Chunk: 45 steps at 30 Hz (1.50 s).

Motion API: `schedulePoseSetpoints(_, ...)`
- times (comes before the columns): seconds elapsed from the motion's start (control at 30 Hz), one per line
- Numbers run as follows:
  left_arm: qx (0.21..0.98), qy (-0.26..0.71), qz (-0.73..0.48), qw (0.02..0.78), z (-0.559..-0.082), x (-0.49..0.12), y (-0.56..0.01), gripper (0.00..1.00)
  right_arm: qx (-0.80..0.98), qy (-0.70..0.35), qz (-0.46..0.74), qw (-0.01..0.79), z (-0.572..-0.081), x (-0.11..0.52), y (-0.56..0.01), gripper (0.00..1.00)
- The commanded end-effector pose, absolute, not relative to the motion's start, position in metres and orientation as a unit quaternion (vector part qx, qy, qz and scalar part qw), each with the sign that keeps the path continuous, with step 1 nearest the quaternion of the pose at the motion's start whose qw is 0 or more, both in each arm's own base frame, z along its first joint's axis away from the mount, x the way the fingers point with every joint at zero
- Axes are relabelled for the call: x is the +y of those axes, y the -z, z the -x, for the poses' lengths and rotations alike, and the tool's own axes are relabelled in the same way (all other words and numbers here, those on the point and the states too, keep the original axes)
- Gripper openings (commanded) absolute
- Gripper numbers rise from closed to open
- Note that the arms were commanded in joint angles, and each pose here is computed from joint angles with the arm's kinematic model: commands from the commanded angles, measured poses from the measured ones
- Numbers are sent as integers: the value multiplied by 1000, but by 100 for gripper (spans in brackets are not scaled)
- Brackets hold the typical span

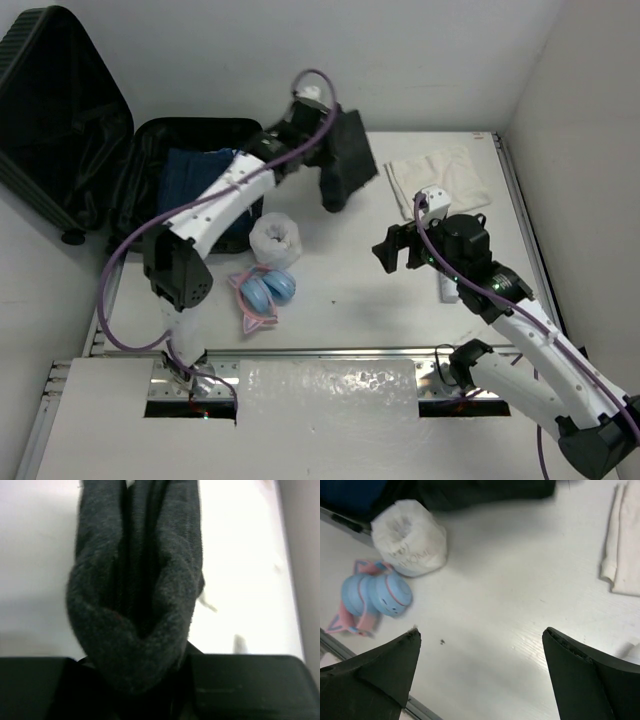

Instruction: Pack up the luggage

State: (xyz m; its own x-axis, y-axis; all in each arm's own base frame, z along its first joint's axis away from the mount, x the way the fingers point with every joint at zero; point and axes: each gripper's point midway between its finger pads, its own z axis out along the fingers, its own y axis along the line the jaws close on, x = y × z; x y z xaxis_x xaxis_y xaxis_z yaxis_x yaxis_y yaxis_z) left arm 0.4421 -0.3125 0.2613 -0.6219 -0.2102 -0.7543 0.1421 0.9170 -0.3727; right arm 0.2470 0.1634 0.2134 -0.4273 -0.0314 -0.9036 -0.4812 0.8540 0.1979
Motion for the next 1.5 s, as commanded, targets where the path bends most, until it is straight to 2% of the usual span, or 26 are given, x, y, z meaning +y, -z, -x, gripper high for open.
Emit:
schedulePoseSetpoints(0.0, 821, 152, 81, 544, -487, -196, -345, 0, 831, -186, 161, 498, -249, 154, -197, 99)
schedulePoseSetpoints(0.17, 789, 145, 224, 553, -509, -59, -345, 0, 834, -182, 168, 493, -254, 156, -185, 99)
schedulePoseSetpoints(0.2, 762, 139, 265, 575, -508, -18, -357, 0, 833, -185, 169, 493, -254, 158, -184, 99)
schedulePoseSetpoints(0.23, 762, 144, 311, 549, -503, -4, -326, 0, 833, -186, 170, 492, -255, 159, -184, 99)
schedulePoseSetpoints(0.3, 729, 157, 367, 556, -495, 43, -317, 0, 832, -193, 171, 491, -255, 162, -184, 99)
schedulePoseSetpoints(0.33, 734, 179, 396, 521, -488, 45, -279, 0, 831, -195, 170, 492, -255, 162, -185, 99)
schedulePoseSetpoints(0.4, 718, 198, 432, 508, -481, 62, -258, 0, 830, -199, 170, 493, -255, 164, -185, 99)
schedulePoseSetpoints(0.43, 722, 215, 455, 475, -473, 58, -228, 0, 829, -201, 171, 494, -255, 165, -187, 99)
schedulePoseSetpoints(0.53, 713, 238, 492, 439, -462, 57, -195, 0, 830, -202, 171, 491, -255, 165, -187, 99)
schedulePoseSetpoints(0.67, 704, 275, 488, 436, -465, 47, -191, 0, 830, -200, 173, 492, -254, 164, -189, 99)
schedulePoseSetpoints(0.77, 706, 291, 470, 444, -475, 43, -207, 0, 830, -197, 175, 491, -253, 163, -188, 99)
schedulePoseSetpoints(0.97, 695, 341, 382, 504, -529, 40, -315, 0, 831, -192, 178, 491, -254, 162, -186, 99)
schedulePoseSetpoints(1.0, 696, 351, 367, 508, -534, 37, -328, 0, 831, -192, 178, 491, -254, 162, -187, 99)
schedulePoseSetpoints(1.03, 707, 348, 372, 491, -543, 38, -318, 0, 831, -192, 178, 491, -254, 162, -186, 99)
schedulePoseSetpoints(1.07, 701, 350, 348, 515, -549, 38, -348, 0, 830, -192, 178, 492, -254, 162, -187, 99)
schedulePoseSetpoints(1.1, 705, 354, 340, 512, -551, 36, -353, 0, 831, -191, 178, 492, -255, 162, -186, 99)
schedulePoseSetpoints(1.23, 737, 355, 315, 480, -547, 26, -332, 0, 834, -189, 179, 487, -254, 161, -180, 99)
schedulePoseSetpoints(1.33, 762, 343, 328, 440, -507, 16, -268, 0, 834, -197, 183, 482, -254, 165, -176, 99)
schedulePoseSetpoints(1.47, 758, 331, 360, 431, -468, 12, -222, 0, 836, -202, 186, 475, -253, 168, -170, 99)
